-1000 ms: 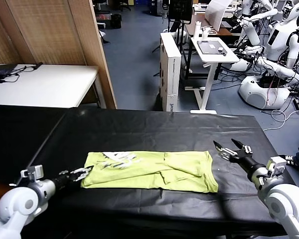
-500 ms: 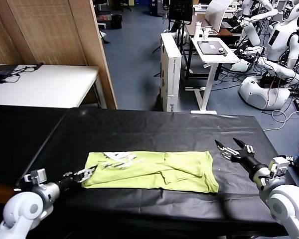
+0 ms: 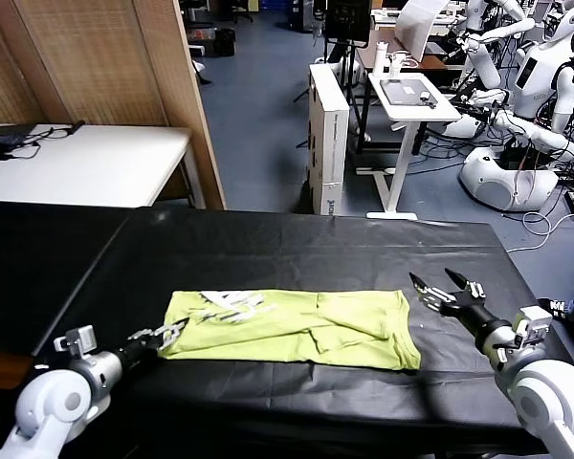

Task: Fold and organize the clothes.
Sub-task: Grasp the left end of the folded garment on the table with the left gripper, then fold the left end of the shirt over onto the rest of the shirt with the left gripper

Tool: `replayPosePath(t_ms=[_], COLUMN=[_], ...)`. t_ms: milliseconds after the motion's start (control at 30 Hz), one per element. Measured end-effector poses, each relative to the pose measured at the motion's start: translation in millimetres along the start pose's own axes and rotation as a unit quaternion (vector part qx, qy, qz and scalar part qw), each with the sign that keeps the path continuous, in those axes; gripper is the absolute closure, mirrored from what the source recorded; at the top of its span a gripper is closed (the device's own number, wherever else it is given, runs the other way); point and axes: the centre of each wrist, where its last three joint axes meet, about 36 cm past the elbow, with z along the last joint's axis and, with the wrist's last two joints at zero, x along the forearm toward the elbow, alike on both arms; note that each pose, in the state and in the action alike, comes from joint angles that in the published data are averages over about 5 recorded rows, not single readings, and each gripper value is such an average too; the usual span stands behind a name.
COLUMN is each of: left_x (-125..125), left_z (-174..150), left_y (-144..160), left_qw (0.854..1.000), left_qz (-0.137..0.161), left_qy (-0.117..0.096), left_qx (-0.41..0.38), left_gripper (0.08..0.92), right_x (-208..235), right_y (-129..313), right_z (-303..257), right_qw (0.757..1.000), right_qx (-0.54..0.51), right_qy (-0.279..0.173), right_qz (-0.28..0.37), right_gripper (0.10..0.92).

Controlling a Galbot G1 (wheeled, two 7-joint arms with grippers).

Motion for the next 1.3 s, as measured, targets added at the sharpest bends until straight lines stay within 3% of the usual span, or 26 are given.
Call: replayPosePath(t_ms=[67, 167, 400, 700, 933, 1033, 1167, 1300], left_x=[0, 0, 6, 34, 59, 65, 68, 67], left_z=[0, 0, -6, -32, -56, -60, -55, -44], left_y=[-1, -4, -7, 6, 22, 19, 3, -31], left_qw=[1.0, 1.0, 1.0, 0.996, 0.983, 0.979, 0.981, 0.989], left_qz=[0.001, 0.0, -0.017, -0.049, -0.12, -0.136, -0.13, -0.084], left_qy=[0.001, 0.001, -0.004, -0.011, -0.014, -0.019, -0.027, -0.038], left_qx=[0.0, -0.005, -0.025, -0.075, -0.137, -0.152, -0.142, -0.118], left_gripper=[0.771, 0.838, 0.83, 0.83, 0.83, 0.83, 0.83, 0.83], right_x=[0, 1, 0, -6, -8, -8, -4, 2], right_y=[1, 2, 2, 2, 5, 5, 2, -2], right_z=[2, 5, 12, 22, 32, 34, 39, 45], right_qw=[1.0, 1.0, 1.0, 1.0, 0.999, 0.999, 0.999, 0.999], right_qx=[-0.001, -0.003, -0.006, -0.01, -0.011, -0.013, -0.001, 0.013], right_qy=[0.0, 0.002, 0.002, 0.002, 0.012, 0.011, 0.01, 0.009], right_qz=[0.001, 0.003, 0.012, 0.029, 0.037, 0.039, 0.043, 0.05], right_gripper=[0.115, 0.115, 0.115, 0.115, 0.115, 0.115, 0.115, 0.115])
